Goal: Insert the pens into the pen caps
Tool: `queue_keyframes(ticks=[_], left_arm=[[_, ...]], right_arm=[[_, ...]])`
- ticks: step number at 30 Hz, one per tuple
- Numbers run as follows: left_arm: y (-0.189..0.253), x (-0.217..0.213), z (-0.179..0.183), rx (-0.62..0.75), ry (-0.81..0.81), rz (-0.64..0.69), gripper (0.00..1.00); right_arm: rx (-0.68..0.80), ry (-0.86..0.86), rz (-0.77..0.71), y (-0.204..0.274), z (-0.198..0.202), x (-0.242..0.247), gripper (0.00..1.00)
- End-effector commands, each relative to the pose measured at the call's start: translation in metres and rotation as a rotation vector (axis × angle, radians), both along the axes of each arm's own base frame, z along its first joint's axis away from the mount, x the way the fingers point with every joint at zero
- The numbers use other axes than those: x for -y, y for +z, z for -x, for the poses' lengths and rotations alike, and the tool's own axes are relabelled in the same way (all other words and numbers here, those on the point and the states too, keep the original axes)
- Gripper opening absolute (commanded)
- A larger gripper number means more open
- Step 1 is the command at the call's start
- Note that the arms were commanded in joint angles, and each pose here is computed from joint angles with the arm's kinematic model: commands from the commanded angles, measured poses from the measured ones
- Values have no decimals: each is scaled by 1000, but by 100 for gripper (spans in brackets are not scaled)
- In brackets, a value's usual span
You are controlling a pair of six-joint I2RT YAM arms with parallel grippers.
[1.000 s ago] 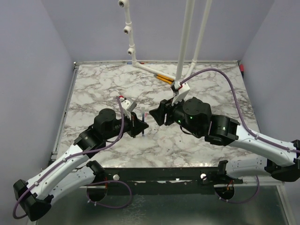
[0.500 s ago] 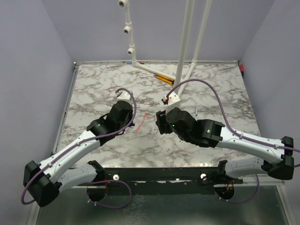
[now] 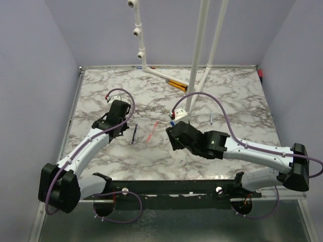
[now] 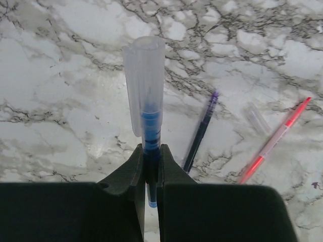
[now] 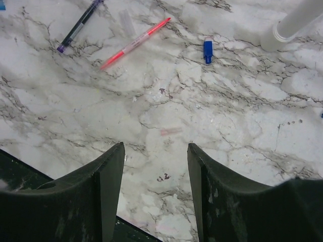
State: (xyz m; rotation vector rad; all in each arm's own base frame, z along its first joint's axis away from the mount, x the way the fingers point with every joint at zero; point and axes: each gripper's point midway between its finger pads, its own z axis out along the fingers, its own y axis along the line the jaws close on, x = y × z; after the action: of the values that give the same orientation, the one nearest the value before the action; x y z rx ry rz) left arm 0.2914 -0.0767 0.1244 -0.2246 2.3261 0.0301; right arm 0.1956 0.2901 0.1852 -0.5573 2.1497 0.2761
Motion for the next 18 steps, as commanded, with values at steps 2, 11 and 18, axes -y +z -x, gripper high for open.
queue_keyframes(ticks=[2, 11, 18], left_arm=[[-38, -9, 12, -148, 14, 35, 0], [-77, -16, 17, -296, 35, 18, 0], [-95, -22, 23, -364, 52, -17, 0]], right_arm=[[-44, 31, -32, -9, 6, -8, 57], [-55, 63, -37, -15, 9, -11, 57], [-66, 71, -33, -23, 13, -8, 57]])
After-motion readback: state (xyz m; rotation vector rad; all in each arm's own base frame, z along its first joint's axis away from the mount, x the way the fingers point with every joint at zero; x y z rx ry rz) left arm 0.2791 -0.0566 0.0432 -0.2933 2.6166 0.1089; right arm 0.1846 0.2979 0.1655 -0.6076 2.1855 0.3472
